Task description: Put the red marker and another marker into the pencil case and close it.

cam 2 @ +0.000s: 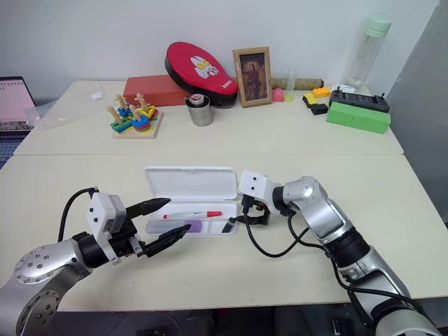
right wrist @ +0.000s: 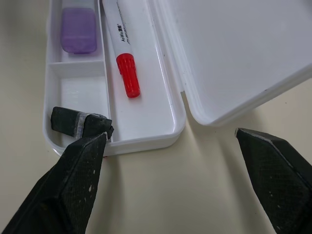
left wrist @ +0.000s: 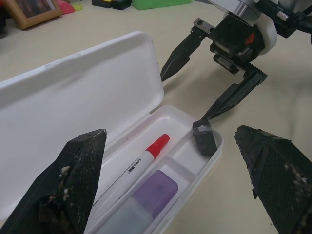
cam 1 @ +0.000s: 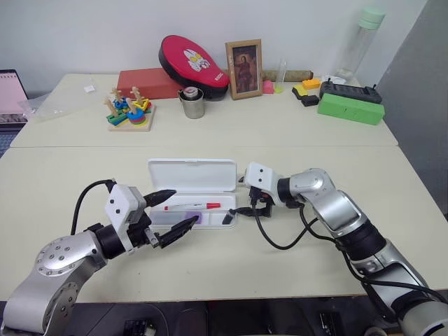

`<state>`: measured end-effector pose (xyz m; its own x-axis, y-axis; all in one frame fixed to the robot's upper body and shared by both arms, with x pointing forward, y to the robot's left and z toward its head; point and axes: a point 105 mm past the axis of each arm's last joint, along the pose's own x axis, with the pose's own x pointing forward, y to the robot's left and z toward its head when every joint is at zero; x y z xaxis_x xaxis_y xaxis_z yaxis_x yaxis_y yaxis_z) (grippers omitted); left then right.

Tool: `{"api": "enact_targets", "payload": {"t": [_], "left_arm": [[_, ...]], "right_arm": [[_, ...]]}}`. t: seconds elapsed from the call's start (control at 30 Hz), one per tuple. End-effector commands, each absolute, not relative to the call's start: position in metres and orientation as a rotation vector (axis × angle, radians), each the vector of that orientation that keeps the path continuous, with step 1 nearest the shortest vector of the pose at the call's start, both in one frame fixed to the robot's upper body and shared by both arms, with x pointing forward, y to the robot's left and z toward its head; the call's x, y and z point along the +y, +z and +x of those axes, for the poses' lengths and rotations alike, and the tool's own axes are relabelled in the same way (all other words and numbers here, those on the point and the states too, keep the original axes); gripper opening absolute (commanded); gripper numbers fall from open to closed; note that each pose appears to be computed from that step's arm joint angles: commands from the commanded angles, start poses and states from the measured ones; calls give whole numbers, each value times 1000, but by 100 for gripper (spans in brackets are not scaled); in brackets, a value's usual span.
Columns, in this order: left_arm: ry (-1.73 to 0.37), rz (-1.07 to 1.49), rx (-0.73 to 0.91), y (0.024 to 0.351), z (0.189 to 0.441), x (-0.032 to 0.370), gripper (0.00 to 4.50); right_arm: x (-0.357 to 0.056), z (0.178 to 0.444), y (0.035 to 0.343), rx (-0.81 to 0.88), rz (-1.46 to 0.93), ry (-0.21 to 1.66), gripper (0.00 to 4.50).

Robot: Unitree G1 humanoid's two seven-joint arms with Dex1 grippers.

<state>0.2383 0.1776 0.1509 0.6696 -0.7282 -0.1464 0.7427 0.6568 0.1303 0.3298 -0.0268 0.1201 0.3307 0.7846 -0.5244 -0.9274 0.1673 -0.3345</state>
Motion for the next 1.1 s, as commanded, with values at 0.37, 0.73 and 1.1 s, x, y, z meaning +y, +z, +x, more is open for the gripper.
{"api": "enact_targets", "payload": {"t": [0.37,0.73,1.1], "left_arm": [[-842,195,40,158,242,173,450],[-843,195,34,161,244,171,450],[-842,194,34,162,243,172,450]], "right_arm": [[-22,324,104,305,-737,1237,444],[-25,331,122,263,-677,1218,444],[-26,334,140,235,-632,1200,444]]}}
